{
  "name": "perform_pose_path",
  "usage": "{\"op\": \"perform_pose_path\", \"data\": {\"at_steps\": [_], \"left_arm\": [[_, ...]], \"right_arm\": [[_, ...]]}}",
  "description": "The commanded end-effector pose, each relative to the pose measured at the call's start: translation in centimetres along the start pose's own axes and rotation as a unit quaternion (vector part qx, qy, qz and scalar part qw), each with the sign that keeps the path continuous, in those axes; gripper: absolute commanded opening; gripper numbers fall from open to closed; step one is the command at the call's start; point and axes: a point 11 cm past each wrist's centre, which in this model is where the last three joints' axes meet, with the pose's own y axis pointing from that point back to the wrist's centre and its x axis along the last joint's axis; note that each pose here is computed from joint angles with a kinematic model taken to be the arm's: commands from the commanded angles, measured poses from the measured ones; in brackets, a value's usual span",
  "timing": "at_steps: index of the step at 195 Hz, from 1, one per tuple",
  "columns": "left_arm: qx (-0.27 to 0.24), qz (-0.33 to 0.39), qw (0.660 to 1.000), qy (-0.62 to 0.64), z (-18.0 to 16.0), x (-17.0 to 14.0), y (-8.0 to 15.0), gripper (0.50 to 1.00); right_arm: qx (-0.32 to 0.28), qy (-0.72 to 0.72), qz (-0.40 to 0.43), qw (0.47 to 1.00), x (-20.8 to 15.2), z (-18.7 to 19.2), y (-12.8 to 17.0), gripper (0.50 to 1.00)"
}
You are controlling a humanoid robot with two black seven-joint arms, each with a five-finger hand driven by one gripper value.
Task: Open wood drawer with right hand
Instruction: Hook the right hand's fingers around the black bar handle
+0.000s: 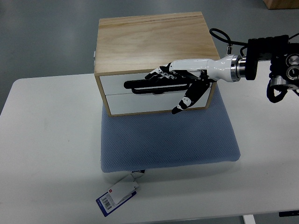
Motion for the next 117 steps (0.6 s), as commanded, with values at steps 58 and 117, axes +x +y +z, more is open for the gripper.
{"op": "perform_pose_path", "data": {"at_steps": [58,117], "left_arm": [[0.000,0.000,1.000,0.000,0.0,0.0,0.0,1.000],[0.000,0.000,1.000,0.000,0.0,0.0,0.0,1.000]], "right_arm": [[-0.033,0.003,-0.011,0.999,-0.6,1.4,-0.7,0.928],[-0.033,-0.005,-0.008,0.999,-0.2,1.4,-0.9,0.928]]}}
